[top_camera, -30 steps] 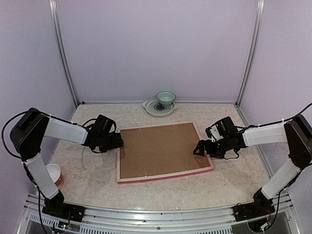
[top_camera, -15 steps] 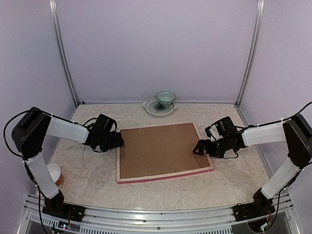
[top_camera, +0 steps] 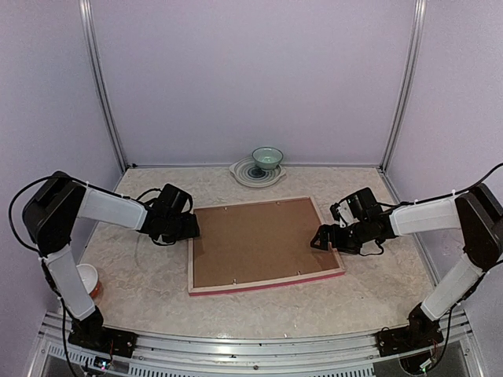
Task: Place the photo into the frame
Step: Press the fastener onto the backboard.
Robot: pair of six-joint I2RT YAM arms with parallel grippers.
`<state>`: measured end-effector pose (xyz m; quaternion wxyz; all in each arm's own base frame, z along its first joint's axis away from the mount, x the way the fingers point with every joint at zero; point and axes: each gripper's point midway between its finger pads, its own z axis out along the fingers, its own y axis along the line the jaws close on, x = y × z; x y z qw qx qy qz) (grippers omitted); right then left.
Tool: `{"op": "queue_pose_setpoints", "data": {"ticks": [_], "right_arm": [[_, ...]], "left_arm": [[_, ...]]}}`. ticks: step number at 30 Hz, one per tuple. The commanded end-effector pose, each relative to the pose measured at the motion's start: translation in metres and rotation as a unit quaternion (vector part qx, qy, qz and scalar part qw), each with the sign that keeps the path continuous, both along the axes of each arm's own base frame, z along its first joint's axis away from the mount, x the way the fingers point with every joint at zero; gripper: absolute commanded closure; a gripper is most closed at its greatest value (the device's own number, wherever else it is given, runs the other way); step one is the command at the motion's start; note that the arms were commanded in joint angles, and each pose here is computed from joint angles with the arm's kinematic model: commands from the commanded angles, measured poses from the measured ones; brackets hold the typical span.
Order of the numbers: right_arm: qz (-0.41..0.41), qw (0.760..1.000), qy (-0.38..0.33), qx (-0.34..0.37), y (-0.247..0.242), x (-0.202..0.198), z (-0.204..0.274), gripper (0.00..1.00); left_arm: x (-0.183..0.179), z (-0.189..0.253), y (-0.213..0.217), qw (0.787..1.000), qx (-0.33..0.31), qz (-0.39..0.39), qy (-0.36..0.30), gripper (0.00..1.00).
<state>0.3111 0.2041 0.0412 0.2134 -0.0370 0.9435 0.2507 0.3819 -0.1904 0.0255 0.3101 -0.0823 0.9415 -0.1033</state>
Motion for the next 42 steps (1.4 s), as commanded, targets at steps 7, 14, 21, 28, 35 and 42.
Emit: {"op": "queue_pose_setpoints", "data": {"ticks": [7,14,21,28,35,42], "right_arm": [[0.009,1.0,0.017,-0.006,0.002,-0.008,-0.012,0.01],[0.009,1.0,0.015,-0.008,0.0,-0.009,-0.011,0.01],[0.009,1.0,0.014,-0.007,0.001,-0.009,-0.011,0.01],[0.009,1.0,0.013,-0.009,0.0,-0.009,-0.012,0.01],[0.008,1.0,0.013,-0.011,-0.001,-0.009,-0.012,0.01],[0.008,1.0,0.012,-0.01,-0.001,-0.009,-0.011,0.01]], "left_arm": [[-0.017,-0.022,0.002,0.999,0.034,-0.01,0.042,0.35],[-0.021,-0.032,0.003,0.997,0.046,-0.018,0.058,0.35],[-0.024,-0.034,0.003,0.997,0.045,-0.02,0.063,0.4],[-0.025,-0.035,0.0,0.997,0.037,-0.023,0.066,0.43],[-0.026,-0.033,0.0,0.997,0.035,-0.026,0.065,0.48],[-0.028,-0.032,0.003,0.997,0.038,-0.023,0.064,0.48]]}}
